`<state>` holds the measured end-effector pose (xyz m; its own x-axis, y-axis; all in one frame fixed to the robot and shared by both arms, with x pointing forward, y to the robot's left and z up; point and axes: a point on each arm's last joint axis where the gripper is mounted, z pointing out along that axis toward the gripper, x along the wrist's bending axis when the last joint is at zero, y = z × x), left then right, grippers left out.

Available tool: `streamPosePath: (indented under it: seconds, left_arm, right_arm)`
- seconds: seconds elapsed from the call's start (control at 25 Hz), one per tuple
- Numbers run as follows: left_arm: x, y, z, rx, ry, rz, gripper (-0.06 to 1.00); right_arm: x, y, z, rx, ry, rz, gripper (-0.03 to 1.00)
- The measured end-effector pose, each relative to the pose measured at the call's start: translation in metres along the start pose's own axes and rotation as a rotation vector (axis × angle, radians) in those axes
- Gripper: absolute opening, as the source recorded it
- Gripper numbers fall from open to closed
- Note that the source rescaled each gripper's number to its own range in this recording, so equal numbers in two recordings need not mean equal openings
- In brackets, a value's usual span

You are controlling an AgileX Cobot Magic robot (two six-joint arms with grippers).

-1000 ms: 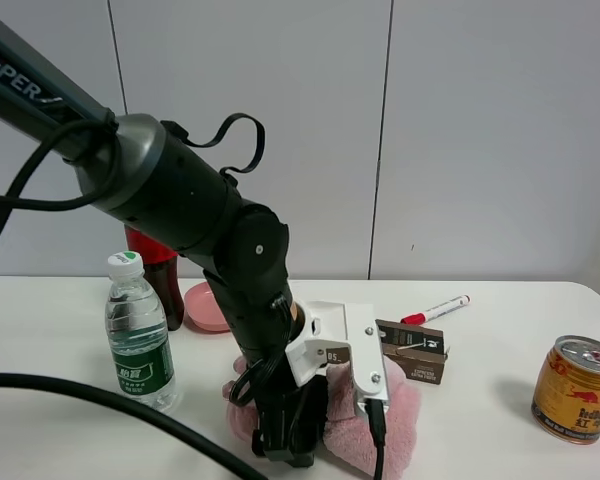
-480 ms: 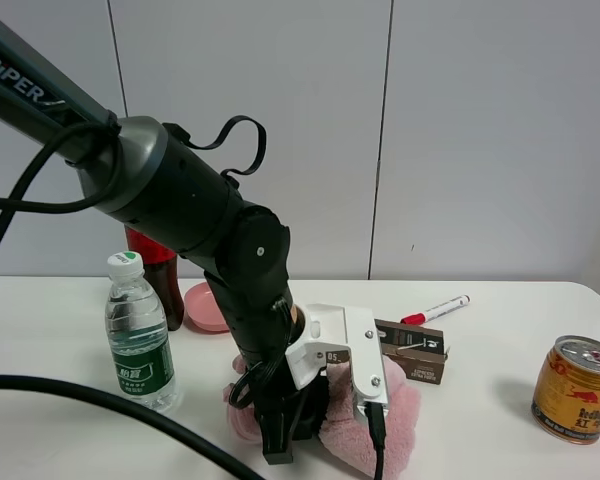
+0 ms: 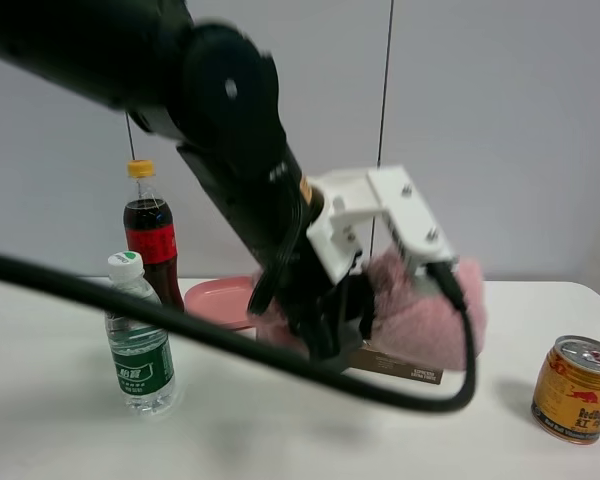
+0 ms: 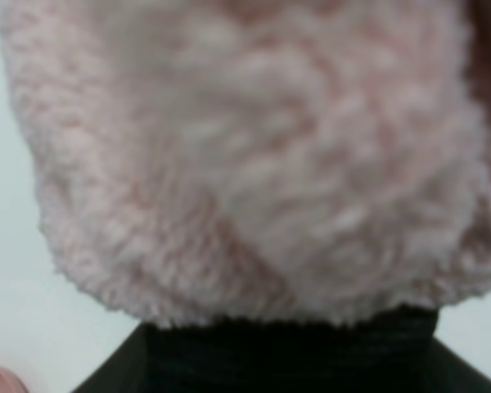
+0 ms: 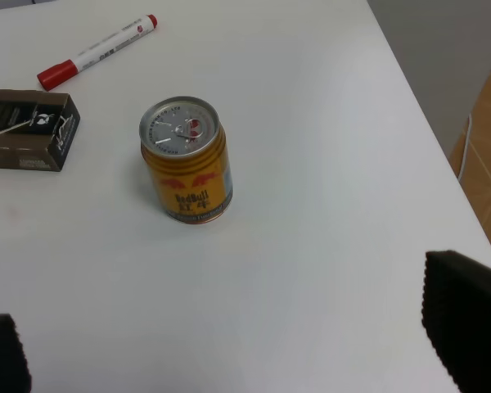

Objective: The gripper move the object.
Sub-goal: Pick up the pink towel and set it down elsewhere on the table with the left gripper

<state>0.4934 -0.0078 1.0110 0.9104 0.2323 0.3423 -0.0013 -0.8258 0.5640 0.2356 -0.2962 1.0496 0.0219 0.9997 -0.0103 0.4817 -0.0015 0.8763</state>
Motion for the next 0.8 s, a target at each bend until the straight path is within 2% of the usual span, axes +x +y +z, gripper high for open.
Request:
streamPosePath:
  seconds: [0.12, 0.24, 0.28, 0.36, 0.4, 0.48, 0.56, 0.8]
  left_arm:
    - [0.001, 0.024, -0.041, -0.144, 0.047, -0.121, 0.02]
    - [0.006, 0.039, -0.074, -0.29, 0.079, -0.308, 0.02]
    - [0.006, 0.039, -0.074, -0.29, 0.079, -0.308, 0.02]
    - [0.01, 0.046, -0.091, -0.387, 0.084, -0.473, 0.02]
    - [0.014, 0.051, -0.101, -0.471, 0.057, -0.687, 0.02]
    - [0.016, 0.054, -0.104, -0.536, 0.029, -0.846, 0.02]
    - [0.018, 0.056, -0.103, -0.574, 0.022, -0.901, 0.02]
    - [0.025, 0.058, -0.087, -0.633, 0.056, -0.841, 0.02]
  right_arm:
    - [0.0, 0.0, 0.0, 0.0, 0.0, 0.0, 1.0]
    - [0.0, 0.0, 0.0, 0.0, 0.0, 0.0, 1.0]
    - [0.0, 0.0, 0.0, 0.0, 0.0, 0.0, 1.0]
    - [0.0, 0.0, 0.0, 0.0, 0.0, 0.0, 1.0]
    - [0.0, 0.0, 0.0, 0.0, 0.0, 0.0, 1.0]
    - [0.0, 0.0, 0.0, 0.0, 0.0, 0.0, 1.0]
    - [0.0, 0.0, 0.0, 0.0, 0.0, 0.0, 1.0]
    - [0.0, 0.0, 0.0, 0.0, 0.0, 0.0, 1.0]
